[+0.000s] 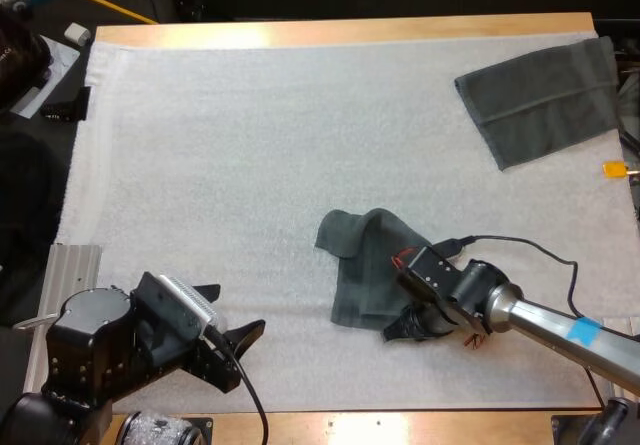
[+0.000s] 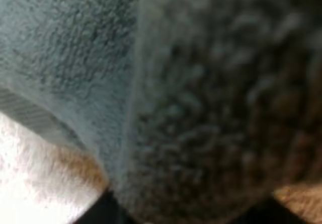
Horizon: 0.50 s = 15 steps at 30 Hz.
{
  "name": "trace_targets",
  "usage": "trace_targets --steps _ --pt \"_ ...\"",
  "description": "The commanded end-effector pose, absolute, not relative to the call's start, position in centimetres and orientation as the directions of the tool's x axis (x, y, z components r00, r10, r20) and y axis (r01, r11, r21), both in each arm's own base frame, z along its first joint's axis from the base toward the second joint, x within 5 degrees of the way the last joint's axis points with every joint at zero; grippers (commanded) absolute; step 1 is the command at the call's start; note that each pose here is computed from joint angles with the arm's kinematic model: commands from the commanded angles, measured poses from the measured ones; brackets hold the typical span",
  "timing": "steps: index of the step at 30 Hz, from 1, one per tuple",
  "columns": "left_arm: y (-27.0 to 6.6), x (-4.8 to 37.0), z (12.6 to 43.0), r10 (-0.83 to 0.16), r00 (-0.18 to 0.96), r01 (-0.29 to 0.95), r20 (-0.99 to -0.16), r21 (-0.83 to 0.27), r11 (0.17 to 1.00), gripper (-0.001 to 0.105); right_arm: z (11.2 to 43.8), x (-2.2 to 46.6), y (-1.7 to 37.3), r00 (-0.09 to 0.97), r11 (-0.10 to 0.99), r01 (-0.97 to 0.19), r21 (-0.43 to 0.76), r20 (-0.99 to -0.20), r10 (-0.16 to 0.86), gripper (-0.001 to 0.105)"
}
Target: Pick towel from pile, fold and stack
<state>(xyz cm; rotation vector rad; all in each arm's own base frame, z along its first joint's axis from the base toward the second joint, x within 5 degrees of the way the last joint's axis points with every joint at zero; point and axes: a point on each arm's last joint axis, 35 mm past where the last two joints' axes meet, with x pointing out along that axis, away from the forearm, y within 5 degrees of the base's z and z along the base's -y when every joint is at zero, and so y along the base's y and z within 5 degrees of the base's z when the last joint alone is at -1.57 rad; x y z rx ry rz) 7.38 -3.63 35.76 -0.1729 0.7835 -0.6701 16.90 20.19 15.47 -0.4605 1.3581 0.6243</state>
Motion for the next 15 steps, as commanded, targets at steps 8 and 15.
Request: trace_targets --steps 8,15 --pt "-3.6 7.2 35.6 -0.623 0.486 0.486 -0.613 -0.403 0.776 0.071 17.4 17.2 20.4 0.224 0.745 -0.664 -0.068 -0.968 0.112 0.0" --pt "-3.6 7.0 35.5 -0.622 0.478 0.485 -0.62 -0.405 0.775 0.071 23.2 18.1 23.2 0.373 0.673 -0.725 -0.148 -0.906 0.201 0.0"
